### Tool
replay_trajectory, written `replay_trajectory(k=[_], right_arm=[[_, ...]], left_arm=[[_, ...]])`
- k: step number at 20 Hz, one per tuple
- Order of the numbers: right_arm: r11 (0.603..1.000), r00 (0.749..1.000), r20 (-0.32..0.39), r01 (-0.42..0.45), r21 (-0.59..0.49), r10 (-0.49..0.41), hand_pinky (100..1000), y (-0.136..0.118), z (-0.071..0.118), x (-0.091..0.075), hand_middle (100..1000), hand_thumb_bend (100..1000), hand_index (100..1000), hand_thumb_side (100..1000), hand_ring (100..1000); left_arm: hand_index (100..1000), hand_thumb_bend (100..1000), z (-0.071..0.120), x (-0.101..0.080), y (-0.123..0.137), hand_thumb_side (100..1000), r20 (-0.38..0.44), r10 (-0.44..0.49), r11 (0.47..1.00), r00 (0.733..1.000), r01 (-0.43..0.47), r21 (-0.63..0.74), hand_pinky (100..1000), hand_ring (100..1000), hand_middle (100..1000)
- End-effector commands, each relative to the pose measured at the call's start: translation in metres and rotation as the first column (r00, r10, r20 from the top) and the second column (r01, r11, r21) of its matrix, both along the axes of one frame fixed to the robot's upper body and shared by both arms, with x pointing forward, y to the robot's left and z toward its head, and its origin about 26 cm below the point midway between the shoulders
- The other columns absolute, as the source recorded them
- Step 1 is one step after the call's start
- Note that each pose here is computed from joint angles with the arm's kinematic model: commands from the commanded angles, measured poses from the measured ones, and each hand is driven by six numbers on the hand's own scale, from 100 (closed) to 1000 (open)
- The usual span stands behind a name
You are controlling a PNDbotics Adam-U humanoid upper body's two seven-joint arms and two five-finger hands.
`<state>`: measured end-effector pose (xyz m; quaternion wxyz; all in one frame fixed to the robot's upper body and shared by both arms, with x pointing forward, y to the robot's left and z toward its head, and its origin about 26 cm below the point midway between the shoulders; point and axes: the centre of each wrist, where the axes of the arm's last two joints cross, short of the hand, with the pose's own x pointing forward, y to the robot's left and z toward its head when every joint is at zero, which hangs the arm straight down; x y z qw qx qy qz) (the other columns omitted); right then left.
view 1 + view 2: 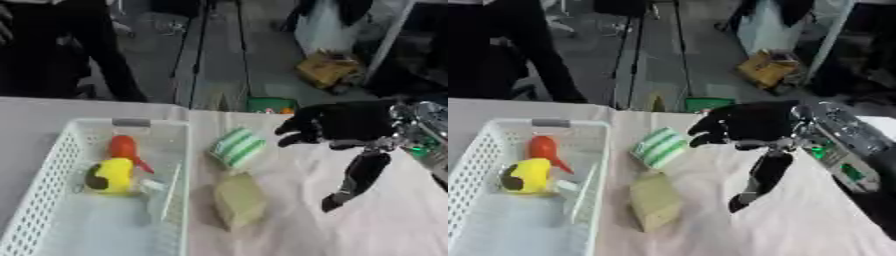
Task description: Pick up objects on the table and place them in the box.
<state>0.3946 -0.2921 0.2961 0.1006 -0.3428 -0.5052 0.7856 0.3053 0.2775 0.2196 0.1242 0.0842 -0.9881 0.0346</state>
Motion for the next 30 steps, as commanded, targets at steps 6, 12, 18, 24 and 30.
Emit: replay_trajectory(k=[6,12,18,24,30], right_arm=[[1.000,0.999,-0.033,0.004,-0.026,-0.005,995,-0.007,0.011,0.021,961,811,1000,644,1000],[0.994,0.997,-0.068,0.033,-0.107,-0.040,1000,-0.002,0.015,0.031,981,787,1000,616,1000],[0.989,0.990,-0.118,0.055,-0.139,-0.071,1000,0.004,0.014,0.042,978,790,1000,619,1000],[0.987,0.980,-0.175,0.072,-0.141,-0.097,1000,0.011,0.012,0.049,996,790,1000,600,1000],[0.988,0.914,-0.375,0.145,-0.056,-0.155,1000,0.013,-0.004,0.063,961,850,1000,550,1000]], left_arm=[[957,103,0.013,-0.001,-0.003,1000,0.040,-0.028,0.999,0.999,0.026,0.036,945,939,1000],[956,102,0.015,0.000,-0.005,1000,0.044,-0.038,0.998,0.998,0.036,0.042,945,938,1000],[955,102,0.016,0.000,-0.005,1000,0.045,-0.043,0.998,0.998,0.041,0.041,946,938,1000],[952,101,0.018,0.000,-0.007,1000,0.051,-0.054,0.998,0.997,0.052,0.041,946,938,1000],[951,101,0.018,0.000,-0.007,1000,0.046,-0.057,0.998,0.997,0.055,0.044,946,938,1000]])
